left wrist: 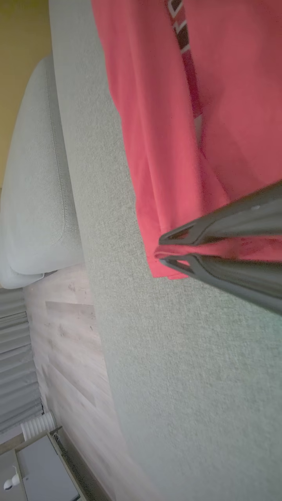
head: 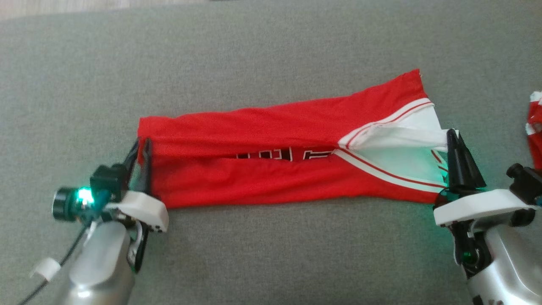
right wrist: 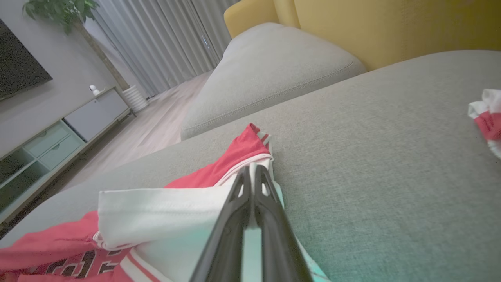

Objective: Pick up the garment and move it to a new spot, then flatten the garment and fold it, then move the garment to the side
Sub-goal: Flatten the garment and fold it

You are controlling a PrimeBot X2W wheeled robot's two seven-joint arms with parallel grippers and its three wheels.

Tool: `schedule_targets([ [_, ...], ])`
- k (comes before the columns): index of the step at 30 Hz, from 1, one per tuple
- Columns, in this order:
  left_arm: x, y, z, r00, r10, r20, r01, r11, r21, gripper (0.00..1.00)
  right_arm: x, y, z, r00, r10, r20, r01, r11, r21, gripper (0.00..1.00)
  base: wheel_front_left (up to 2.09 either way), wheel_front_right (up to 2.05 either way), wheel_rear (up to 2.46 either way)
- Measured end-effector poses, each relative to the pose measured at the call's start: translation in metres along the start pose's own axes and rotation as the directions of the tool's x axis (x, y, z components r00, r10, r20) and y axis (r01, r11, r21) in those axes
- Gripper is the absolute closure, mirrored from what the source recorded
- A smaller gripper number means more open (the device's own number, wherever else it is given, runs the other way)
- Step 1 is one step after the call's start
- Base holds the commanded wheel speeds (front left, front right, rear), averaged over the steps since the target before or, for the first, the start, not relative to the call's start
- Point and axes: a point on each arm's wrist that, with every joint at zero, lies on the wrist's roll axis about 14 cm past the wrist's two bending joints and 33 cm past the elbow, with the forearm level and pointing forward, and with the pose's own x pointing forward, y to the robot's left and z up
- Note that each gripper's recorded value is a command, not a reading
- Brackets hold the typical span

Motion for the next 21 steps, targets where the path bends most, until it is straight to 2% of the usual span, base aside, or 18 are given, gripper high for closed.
schedule_targets([
  [4,-0.013,0.004,-0.001,0.997,0.077,0.011,-0.076,0.997,-0.024,0.00,-0.004,-0.002,0.011,0.999,-0.031,0.044,0.031,1.000,0.005,0.00,0.00,0.00,0.00],
  [10,-0.042,0.007,0.008,0.982,0.176,0.069,-0.166,0.978,-0.125,0.00,-0.010,0.006,0.015,0.997,-0.034,0.063,0.039,0.995,-0.090,0.00,0.00,0.00,0.00],
  [16,-0.072,-0.008,0.009,0.977,0.186,0.104,-0.168,0.973,-0.156,0.00,-0.028,0.010,0.004,0.998,-0.042,0.041,0.048,0.987,-0.151,0.00,0.00,0.00,0.00],
  [21,-0.091,-0.019,0.010,0.975,0.181,0.128,-0.158,0.972,-0.172,0.00,-0.040,0.009,-0.004,0.998,-0.063,0.027,0.067,0.987,-0.149,0.00,0.00,0.00,0.00],
])
